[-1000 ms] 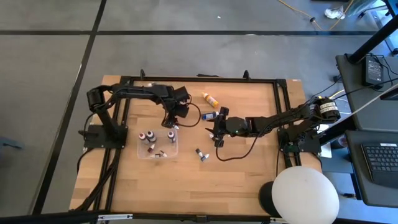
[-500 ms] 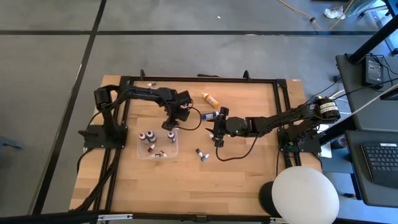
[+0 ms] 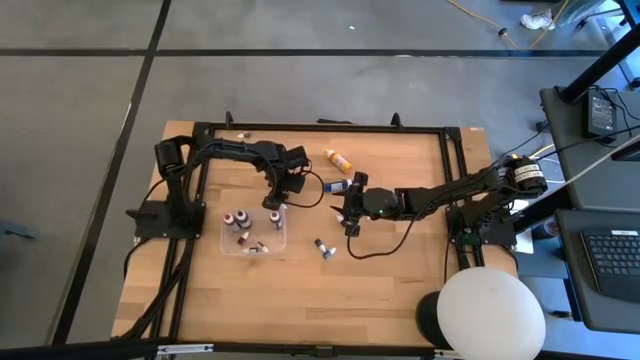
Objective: Pick & Place food coloring
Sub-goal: Put the small red food coloring bottle into the transparent bin
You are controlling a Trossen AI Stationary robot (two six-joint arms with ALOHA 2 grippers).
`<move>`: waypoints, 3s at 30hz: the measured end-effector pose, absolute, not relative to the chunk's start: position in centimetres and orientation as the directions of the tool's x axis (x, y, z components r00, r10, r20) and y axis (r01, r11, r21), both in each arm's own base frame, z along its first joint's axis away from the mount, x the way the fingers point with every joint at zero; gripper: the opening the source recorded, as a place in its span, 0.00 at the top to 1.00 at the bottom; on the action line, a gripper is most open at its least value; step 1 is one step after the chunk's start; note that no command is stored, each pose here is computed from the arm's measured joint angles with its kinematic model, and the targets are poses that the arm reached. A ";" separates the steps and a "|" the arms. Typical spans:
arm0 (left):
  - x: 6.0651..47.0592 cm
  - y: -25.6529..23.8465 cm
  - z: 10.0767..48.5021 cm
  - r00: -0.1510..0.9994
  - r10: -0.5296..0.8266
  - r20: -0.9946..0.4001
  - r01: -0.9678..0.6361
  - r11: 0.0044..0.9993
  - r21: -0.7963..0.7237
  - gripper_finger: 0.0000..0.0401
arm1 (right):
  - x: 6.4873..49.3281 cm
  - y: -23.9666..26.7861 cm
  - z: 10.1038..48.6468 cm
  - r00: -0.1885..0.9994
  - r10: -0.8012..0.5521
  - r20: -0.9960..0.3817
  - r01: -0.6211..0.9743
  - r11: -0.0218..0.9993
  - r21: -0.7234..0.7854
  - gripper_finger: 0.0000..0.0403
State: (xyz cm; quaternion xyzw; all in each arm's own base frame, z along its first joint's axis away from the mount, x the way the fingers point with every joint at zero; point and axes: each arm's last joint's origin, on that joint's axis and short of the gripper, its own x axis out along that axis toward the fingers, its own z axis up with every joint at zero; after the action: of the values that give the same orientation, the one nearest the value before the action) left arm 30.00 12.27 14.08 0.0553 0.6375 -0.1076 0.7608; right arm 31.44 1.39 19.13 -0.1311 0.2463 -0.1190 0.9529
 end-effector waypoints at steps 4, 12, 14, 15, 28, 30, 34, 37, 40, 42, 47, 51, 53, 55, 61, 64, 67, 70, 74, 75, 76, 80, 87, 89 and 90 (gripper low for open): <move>30.0 12.3 14.1 0.164 -0.090 -0.982 0.250 0.967 -0.047 0.54 | 31.4 1.4 19.1 0.850 -0.292 -0.438 0.162 0.937 -0.310 0.57; 30.0 12.3 14.1 0.153 -0.067 -0.986 0.262 0.965 -0.025 0.60 | 31.4 1.4 19.1 0.850 -0.292 -0.438 0.159 0.936 -0.315 0.57; 30.0 12.3 14.1 0.152 -0.066 -0.986 0.262 0.965 -0.024 0.65 | 31.4 1.4 19.1 0.850 -0.292 -0.438 0.156 0.934 -0.321 0.57; 30.0 12.3 14.1 0.152 -0.066 -0.986 0.262 0.965 -0.024 0.68 | 31.4 1.4 19.1 0.850 -0.292 -0.438 0.153 0.933 -0.325 0.57; 29.2 12.0 16.3 0.121 0.020 -0.992 0.195 0.980 0.044 0.82 | 31.4 1.4 19.1 0.850 -0.292 -0.438 0.148 0.931 -0.332 0.57; 29.1 11.9 17.7 0.128 0.061 -0.990 0.182 0.980 0.084 0.80 | 31.4 1.4 19.1 0.850 -0.292 -0.438 0.149 0.931 -0.333 0.57; 29.1 11.2 21.3 0.203 0.095 -0.974 0.156 0.979 0.128 0.80 | 31.4 1.4 19.1 0.850 -0.292 -0.438 0.149 0.931 -0.333 0.57; 28.8 10.1 24.1 0.270 0.103 -0.957 0.124 0.982 0.141 0.82 | 31.4 1.4 19.1 0.850 -0.292 -0.438 0.149 0.931 -0.333 0.57; 28.0 8.4 26.5 0.350 0.057 -0.935 0.085 0.992 0.092 0.82 | 31.4 1.4 19.1 0.850 -0.292 -0.438 0.148 0.931 -0.333 0.57; 27.3 6.9 27.7 0.384 0.004 -0.924 0.072 0.997 0.034 0.81 | 31.4 1.4 19.1 0.850 -0.292 -0.438 0.148 0.931 -0.333 0.57; 26.0 2.7 29.0 0.351 -0.054 -0.935 0.020 0.999 -0.050 0.81 | 31.4 1.4 19.1 0.850 -0.292 -0.438 0.151 0.932 -0.329 0.57; 25.4 -0.5 28.8 0.267 -0.065 -0.961 -0.042 0.996 -0.079 0.81 | 31.4 1.4 19.1 0.851 -0.292 -0.437 0.151 0.932 -0.328 0.57; 25.4 -1.9 28.5 0.257 -0.035 -0.966 -0.061 0.997 -0.052 0.80 | 31.4 1.4 19.1 0.851 -0.292 -0.437 0.152 0.933 -0.328 0.57; 25.2 -3.2 27.6 0.244 0.016 -0.970 -0.067 0.998 0.000 0.80 | 31.4 1.4 19.1 0.851 -0.292 -0.437 0.152 0.933 -0.327 0.57; 24.1 -5.6 23.8 0.218 0.071 -0.973 -0.117 0.992 0.046 0.80 | 31.5 1.4 19.1 0.851 -0.292 -0.437 0.165 0.938 -0.304 0.57; 24.0 -6.4 22.3 0.250 0.065 -0.966 -0.131 0.991 0.033 0.80 | 31.5 1.4 19.1 0.851 -0.291 -0.436 0.165 0.938 -0.304 0.57; 23.4 -6.7 21.0 0.240 0.095 -0.966 -0.138 0.988 0.063 0.79 | 31.5 1.4 19.2 0.852 -0.291 -0.436 0.166 0.938 -0.304 0.57; 22.7 -6.8 19.9 0.209 0.115 -0.971 -0.169 0.982 0.080 0.79 | 31.5 1.4 19.2 0.852 -0.291 -0.435 0.166 0.938 -0.303 0.57; 22.2 -6.9 18.9 0.190 0.119 -0.974 -0.210 0.975 0.078 0.79 | 31.5 1.4 19.2 0.853 -0.291 -0.434 0.166 0.938 -0.303 0.57; 22.1 -6.9 18.6 0.193 0.116 -0.974 -0.213 0.974 0.074 0.79 | 31.5 1.4 19.2 0.852 -0.291 -0.434 0.166 0.938 -0.303 0.57; 22.0 -7.0 18.4 0.197 0.108 -0.974 -0.213 0.975 0.065 0.79 | 31.5 1.4 19.2 0.852 -0.291 -0.434 0.166 0.938 -0.303 0.57; 22.0 -7.1 17.9 0.213 0.089 -0.973 -0.206 0.978 0.045 0.79 | 31.5 1.4 19.2 0.852 -0.291 -0.434 0.166 0.938 -0.304 0.57; 22.2 -7.2 17.9 0.236 0.085 -0.968 -0.207 0.978 0.036 0.79 | 31.5 1.4 19.2 0.852 -0.291 -0.434 0.165 0.938 -0.305 0.57; 22.2 -7.2 17.9 0.237 0.084 -0.968 -0.206 0.978 0.034 0.79 | 31.5 1.4 19.2 0.852 -0.291 -0.434 0.165 0.938 -0.305 0.57; 22.2 -7.2 17.9 0.237 0.084 -0.968 -0.205 0.978 0.034 0.79 | 31.5 1.4 19.2 0.852 -0.291 -0.434 0.165 0.938 -0.305 0.57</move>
State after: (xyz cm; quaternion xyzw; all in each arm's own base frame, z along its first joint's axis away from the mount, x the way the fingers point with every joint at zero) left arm 22.20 -7.21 17.92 -0.0496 0.6106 0.0918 0.7850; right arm 31.47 1.40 19.17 -0.1295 0.2438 -0.1196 0.9537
